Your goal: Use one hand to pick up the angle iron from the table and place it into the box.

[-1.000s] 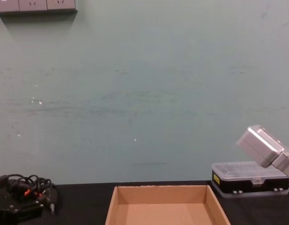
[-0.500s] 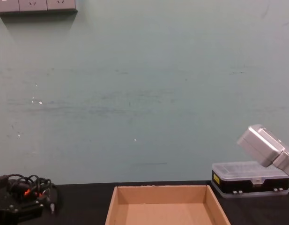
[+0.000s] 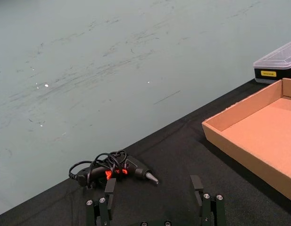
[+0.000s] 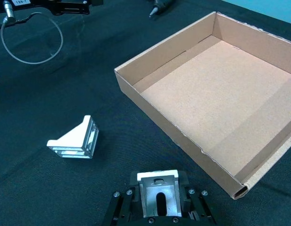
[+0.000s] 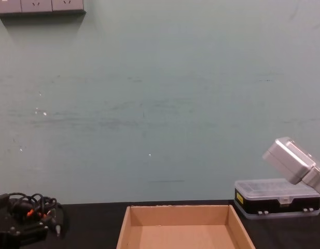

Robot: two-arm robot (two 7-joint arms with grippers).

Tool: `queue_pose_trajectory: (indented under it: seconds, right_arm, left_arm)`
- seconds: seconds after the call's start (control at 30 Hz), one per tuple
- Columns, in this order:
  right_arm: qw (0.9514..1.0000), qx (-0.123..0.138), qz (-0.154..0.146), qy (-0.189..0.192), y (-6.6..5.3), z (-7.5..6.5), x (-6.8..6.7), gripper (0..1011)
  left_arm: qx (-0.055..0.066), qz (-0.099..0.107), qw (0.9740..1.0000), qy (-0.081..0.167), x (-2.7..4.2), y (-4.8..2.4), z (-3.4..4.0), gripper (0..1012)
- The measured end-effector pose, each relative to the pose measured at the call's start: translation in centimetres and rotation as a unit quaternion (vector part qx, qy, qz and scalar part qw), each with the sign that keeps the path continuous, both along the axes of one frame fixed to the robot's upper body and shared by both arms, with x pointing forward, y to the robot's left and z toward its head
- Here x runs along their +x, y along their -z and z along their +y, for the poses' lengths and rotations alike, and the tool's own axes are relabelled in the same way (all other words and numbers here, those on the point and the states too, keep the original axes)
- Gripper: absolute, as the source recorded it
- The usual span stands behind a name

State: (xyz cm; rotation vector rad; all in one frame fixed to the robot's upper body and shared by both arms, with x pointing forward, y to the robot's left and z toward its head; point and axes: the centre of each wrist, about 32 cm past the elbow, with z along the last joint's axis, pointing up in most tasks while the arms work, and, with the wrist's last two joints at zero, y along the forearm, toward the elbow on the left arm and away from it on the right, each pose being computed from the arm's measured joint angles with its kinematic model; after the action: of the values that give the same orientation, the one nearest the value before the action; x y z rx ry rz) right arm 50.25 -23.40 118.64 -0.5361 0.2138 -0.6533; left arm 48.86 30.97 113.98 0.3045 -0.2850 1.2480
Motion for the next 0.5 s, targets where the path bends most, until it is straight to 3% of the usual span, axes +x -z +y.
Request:
queue_pose_trajectory:
  seconds: [0.27,0.43,0.5]
  right_arm:
    - [1.0,0.0,0.0,0.0,0.0,0.0,0.0,474]
    - [0.9997,0.013,-0.022,0.0,-0.13,-0.24,-0.34,473]
    - [0.9986,0.033,-0.042,-0.003,-0.47,-0.44,-0.65,473]
  left_arm:
    - [0.0,0.0,1.0,0.0,0.0,0.0,0.0,1000]
    - [0.0,0.0,1.0,0.0,0.0,0.0,0.0,1000]
    - [0.0,0.0,1.0,0.0,0.0,0.0,0.0,1000]
